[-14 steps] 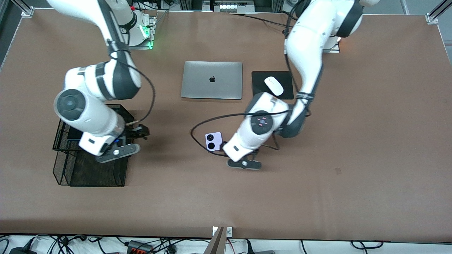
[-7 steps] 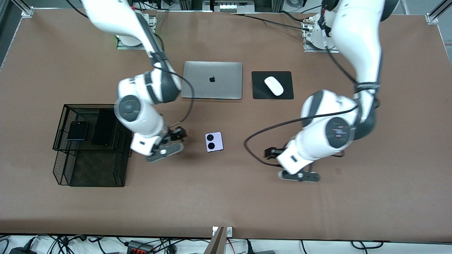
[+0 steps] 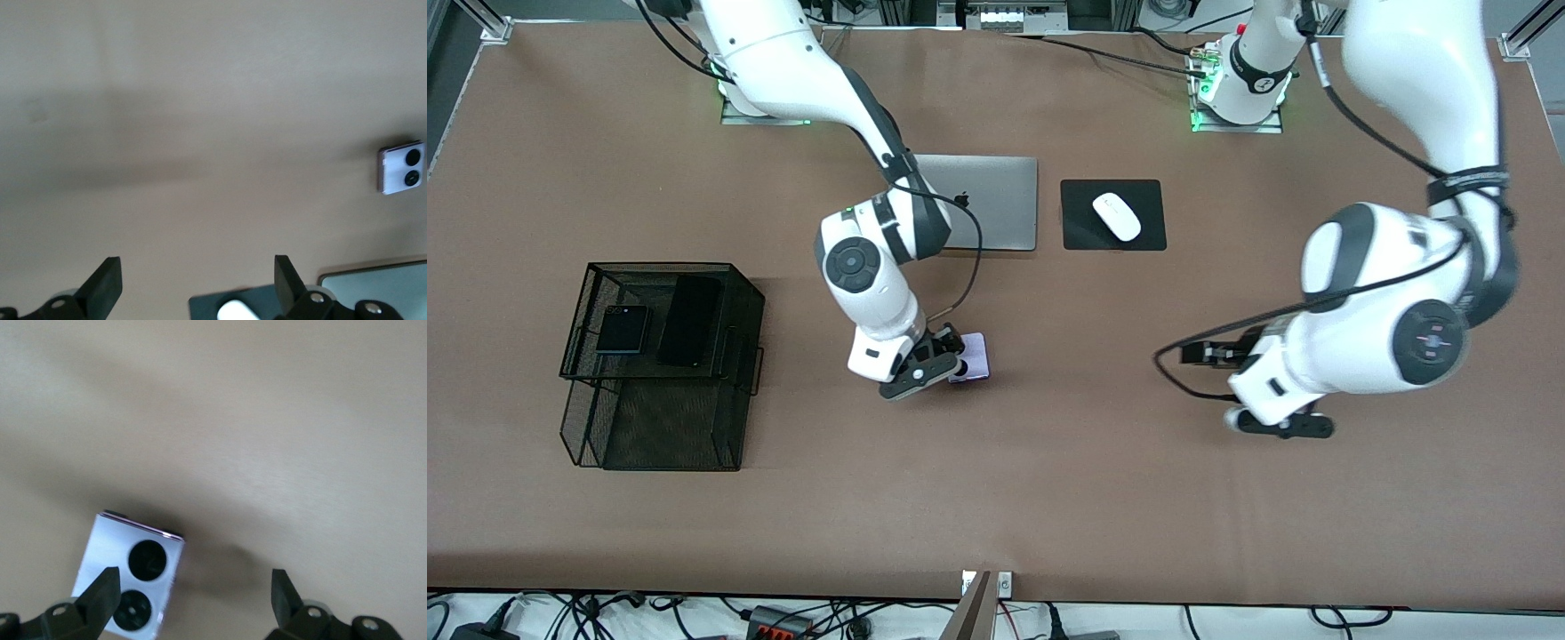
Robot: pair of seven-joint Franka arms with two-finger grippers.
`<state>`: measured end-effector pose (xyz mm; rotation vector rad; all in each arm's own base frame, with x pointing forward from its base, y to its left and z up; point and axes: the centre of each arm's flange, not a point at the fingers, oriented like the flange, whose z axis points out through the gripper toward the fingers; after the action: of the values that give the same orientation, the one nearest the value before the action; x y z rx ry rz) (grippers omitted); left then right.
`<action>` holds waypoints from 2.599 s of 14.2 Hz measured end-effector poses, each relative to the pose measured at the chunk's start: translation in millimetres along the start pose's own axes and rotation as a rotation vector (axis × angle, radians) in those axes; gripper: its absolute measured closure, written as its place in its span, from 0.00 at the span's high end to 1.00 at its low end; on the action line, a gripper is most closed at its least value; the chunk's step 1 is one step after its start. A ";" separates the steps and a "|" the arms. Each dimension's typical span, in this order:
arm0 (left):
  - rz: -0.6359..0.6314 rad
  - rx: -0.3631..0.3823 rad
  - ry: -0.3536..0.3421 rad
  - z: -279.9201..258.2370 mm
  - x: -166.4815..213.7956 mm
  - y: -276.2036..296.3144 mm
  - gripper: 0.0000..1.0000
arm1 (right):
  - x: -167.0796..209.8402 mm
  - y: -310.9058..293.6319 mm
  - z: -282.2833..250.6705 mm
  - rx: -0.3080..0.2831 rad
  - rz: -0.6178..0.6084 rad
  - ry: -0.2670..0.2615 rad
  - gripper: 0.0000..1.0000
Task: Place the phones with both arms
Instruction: 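Grasp the white phone with the right gripper while the left gripper withdraws, then carry the white phone with the right gripper to the mesh basket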
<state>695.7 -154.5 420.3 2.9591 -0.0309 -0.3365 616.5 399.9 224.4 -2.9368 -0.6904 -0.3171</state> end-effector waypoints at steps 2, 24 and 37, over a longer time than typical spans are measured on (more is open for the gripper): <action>-0.025 0.001 -0.021 -8.6 -9.3 -30.1 1.00 | -0.7 -19.4 13.5 0.019 -0.020 0.011 1.00; -0.127 0.114 0.143 -109.4 -114.9 -181.1 1.00 | -14.6 -52.0 57.2 0.017 0.145 -0.025 0.93; -0.120 0.155 0.157 -109.9 -131.8 -162.1 1.00 | 18.9 44.3 -13.1 -0.109 0.243 -0.060 0.83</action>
<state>592.4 28.0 528.5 3.1388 0.1464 -0.1203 650.7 366.6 238.9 -3.1002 -0.3247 -0.2516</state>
